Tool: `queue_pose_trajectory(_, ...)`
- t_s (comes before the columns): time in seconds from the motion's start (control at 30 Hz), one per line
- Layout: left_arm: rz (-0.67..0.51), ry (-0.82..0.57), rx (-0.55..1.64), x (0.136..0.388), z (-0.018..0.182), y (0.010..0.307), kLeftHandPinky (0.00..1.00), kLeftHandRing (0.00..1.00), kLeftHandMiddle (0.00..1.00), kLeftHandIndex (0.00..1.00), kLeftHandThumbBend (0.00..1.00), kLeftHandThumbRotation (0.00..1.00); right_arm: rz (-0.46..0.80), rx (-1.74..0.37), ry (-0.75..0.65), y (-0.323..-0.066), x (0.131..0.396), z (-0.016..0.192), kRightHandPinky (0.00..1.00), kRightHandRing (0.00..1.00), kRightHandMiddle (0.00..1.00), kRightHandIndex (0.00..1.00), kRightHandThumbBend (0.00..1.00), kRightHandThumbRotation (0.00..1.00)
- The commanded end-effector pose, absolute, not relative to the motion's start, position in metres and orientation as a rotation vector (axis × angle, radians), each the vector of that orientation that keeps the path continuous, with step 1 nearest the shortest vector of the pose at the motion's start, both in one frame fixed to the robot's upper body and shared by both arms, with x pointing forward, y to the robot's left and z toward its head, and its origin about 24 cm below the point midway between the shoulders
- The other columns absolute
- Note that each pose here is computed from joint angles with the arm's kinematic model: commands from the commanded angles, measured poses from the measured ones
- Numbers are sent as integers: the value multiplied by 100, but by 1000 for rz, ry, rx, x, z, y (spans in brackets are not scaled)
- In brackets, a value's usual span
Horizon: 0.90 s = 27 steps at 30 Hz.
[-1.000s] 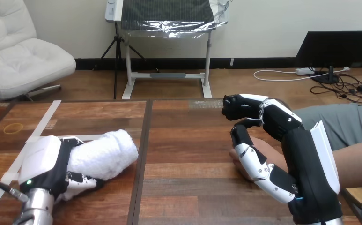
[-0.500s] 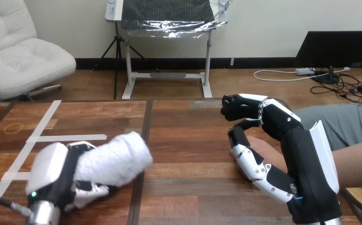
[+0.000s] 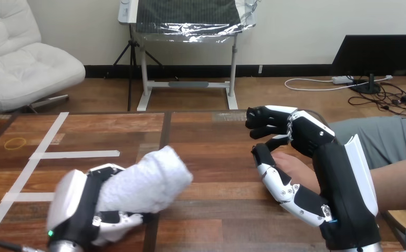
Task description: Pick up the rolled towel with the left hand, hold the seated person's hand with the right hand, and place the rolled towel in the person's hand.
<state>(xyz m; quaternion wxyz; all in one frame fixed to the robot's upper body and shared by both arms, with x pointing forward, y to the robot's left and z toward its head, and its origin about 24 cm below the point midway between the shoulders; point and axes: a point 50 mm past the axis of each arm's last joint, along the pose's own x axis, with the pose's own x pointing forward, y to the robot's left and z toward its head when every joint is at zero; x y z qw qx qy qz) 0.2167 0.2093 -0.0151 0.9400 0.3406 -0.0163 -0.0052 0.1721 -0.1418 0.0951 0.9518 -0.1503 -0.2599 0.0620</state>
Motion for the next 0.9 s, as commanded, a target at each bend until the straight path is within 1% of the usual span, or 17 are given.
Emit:
queue_pose_trajectory(0.0,43,-346,445,235,44,191,37,41,47,52,64,6,130,-276,-646,-137,185,114,44,59,66,68,28,13)
queue_pose_trajectory(0.13,38,-367,357,230,50,184,38,42,47,52,64,6,126,-279,-641,-138,184,114,44,58,66,68,28,11)
queue_pose_trajectory(0.33,28,-395,265,225,57,174,39,41,46,52,65,9,121,-279,-629,-140,183,112,43,58,66,68,28,8)
queue_pose_trajectory(0.67,13,-417,109,218,70,161,40,42,46,51,67,9,88,-310,-612,-145,181,111,50,64,67,68,29,8)
queue_pose_trajectory(0.87,3,-430,71,216,77,155,40,41,45,51,67,8,74,-318,-602,-148,180,110,54,66,68,69,29,8)
